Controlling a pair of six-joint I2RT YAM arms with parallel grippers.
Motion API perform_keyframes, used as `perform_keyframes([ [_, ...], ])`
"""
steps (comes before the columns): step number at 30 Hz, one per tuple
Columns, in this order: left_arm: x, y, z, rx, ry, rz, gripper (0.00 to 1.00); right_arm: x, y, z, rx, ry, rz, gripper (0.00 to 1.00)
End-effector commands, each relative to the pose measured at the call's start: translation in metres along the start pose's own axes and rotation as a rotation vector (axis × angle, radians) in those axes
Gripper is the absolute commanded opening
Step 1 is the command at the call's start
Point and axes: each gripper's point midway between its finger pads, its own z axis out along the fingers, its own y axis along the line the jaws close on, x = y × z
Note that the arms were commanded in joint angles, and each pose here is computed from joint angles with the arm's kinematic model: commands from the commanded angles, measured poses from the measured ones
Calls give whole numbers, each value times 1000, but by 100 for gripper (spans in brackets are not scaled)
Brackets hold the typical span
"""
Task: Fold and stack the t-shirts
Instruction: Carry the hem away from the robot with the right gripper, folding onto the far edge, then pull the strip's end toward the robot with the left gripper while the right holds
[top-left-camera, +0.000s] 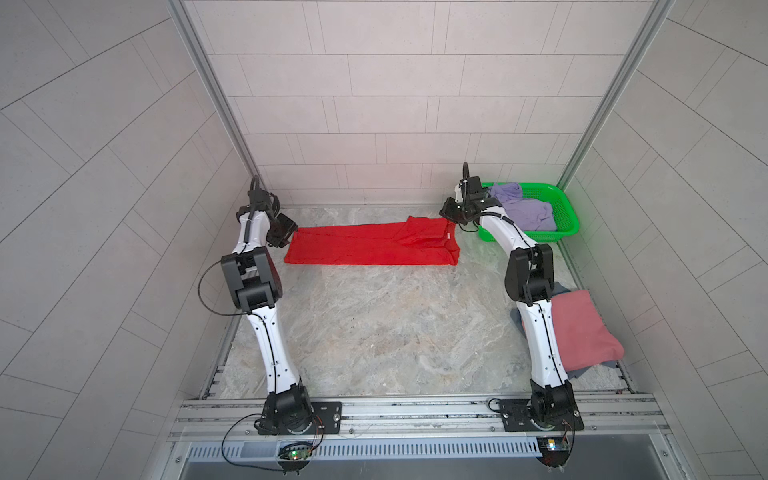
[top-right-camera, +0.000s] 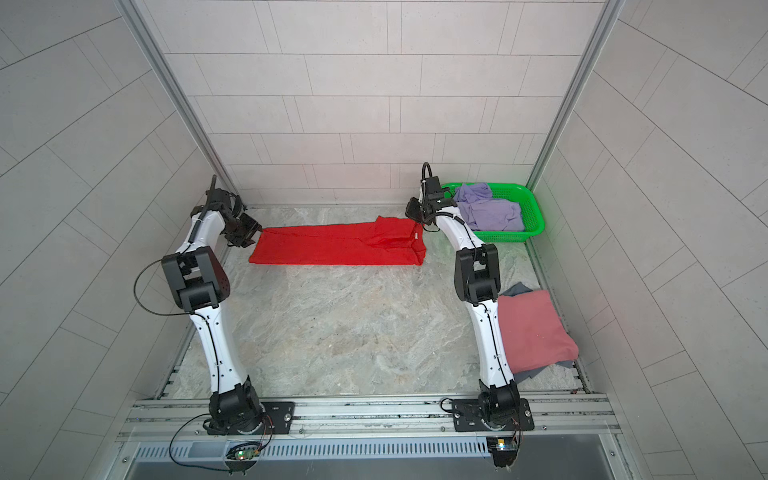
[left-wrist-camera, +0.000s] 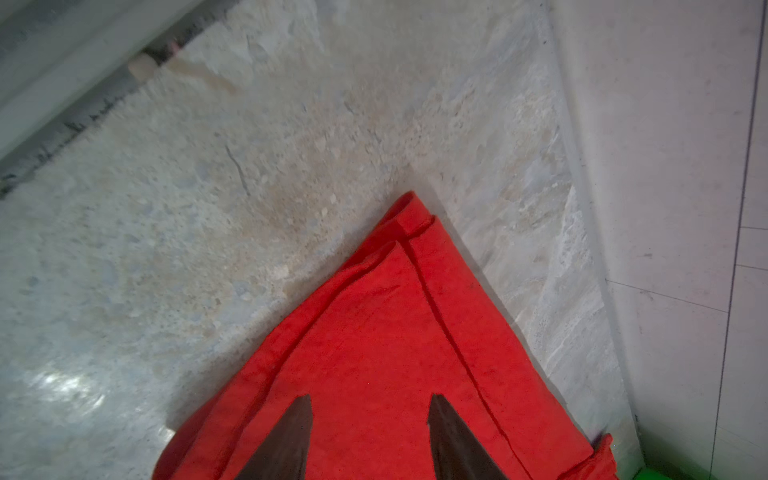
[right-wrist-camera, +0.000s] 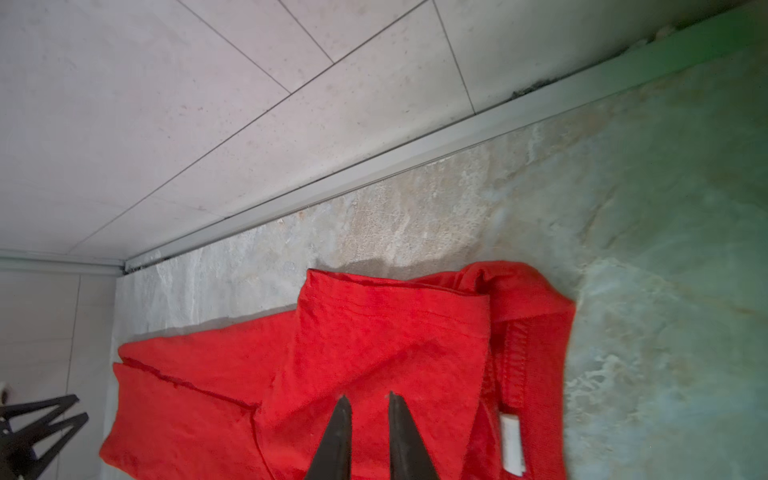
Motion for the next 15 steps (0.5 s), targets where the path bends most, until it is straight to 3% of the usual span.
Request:
perform_keyframes([
  [1, -3, 0, -22, -24, -32, 29, 53, -5, 7, -32, 0, -16, -21, 19],
  [6, 20, -4, -27, -6, 12, 87, 55, 30, 14, -44, -10, 23, -5, 33],
  [8, 40, -18, -28, 24, 38, 155, 61, 50, 25, -46, -40, 17, -29, 36],
  [15, 103, -65, -7, 84, 138, 318, 69, 114, 28, -18, 1, 105, -37, 38],
])
